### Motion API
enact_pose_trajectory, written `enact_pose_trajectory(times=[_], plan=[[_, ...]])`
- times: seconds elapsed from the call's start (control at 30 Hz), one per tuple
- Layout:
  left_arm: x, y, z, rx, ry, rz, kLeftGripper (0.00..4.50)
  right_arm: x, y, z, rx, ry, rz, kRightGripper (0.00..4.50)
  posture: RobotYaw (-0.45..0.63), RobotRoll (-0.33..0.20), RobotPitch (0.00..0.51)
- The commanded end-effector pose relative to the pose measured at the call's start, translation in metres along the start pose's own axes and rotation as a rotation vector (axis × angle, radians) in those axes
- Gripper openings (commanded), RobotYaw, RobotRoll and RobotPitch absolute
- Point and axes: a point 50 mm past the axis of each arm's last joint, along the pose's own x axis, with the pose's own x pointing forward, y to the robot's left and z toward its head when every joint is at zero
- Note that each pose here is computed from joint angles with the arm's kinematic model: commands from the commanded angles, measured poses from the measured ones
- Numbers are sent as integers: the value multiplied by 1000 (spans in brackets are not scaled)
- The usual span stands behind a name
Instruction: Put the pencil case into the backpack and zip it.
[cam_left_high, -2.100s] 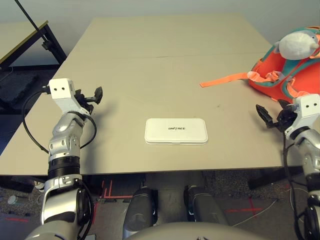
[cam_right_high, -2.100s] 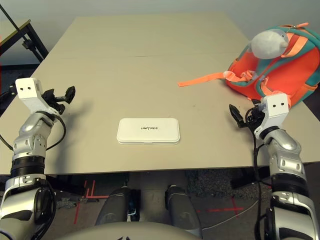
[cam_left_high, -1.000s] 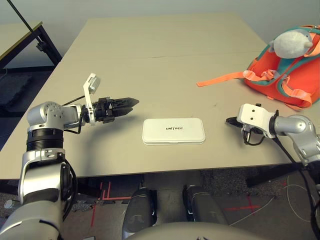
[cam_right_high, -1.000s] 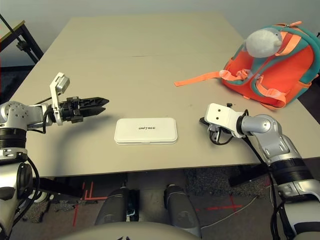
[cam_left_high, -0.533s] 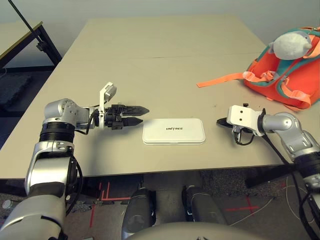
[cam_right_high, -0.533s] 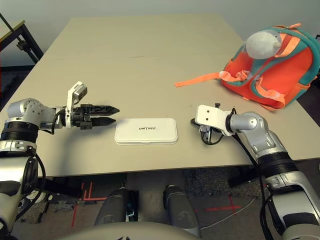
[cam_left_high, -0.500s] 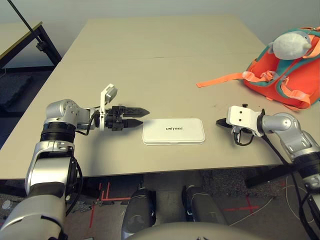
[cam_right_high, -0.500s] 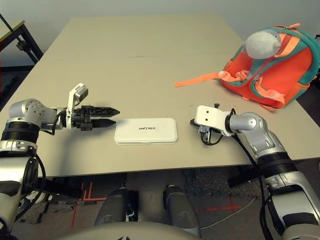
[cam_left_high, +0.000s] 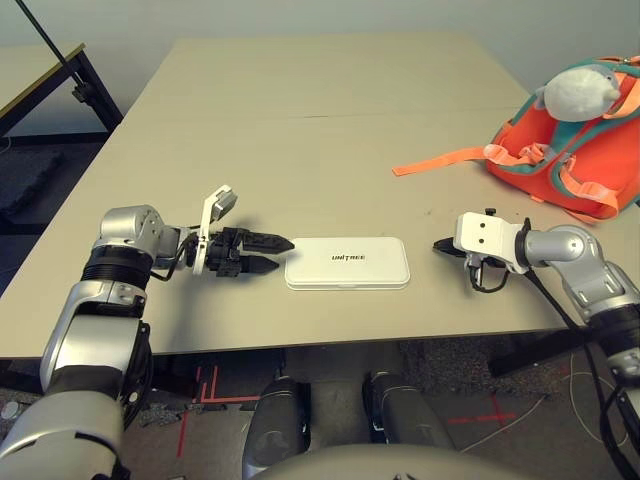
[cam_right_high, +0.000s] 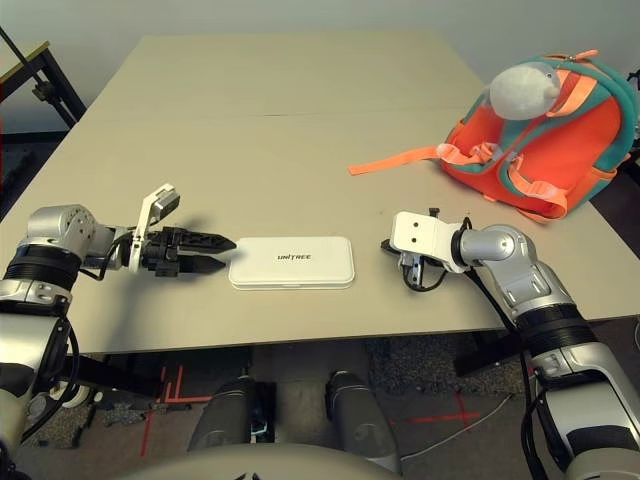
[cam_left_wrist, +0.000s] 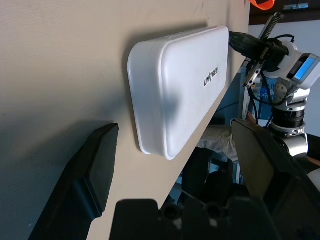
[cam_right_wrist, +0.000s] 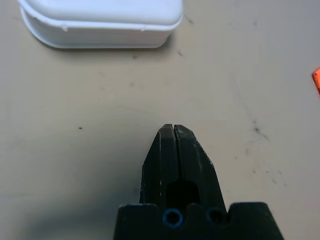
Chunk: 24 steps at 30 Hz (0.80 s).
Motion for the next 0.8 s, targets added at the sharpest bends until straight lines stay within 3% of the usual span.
enact_pose_trajectory(times=[0.03, 0.8], plan=[[-2, 11, -5, -43, 5, 29, 4500, -1, 3, 0, -17, 14, 43, 29, -155, 0, 54], [3, 5, -1, -34, 11, -7, 4500, 29, 6, 27, -61, -70, 141, 29, -145, 0, 49]])
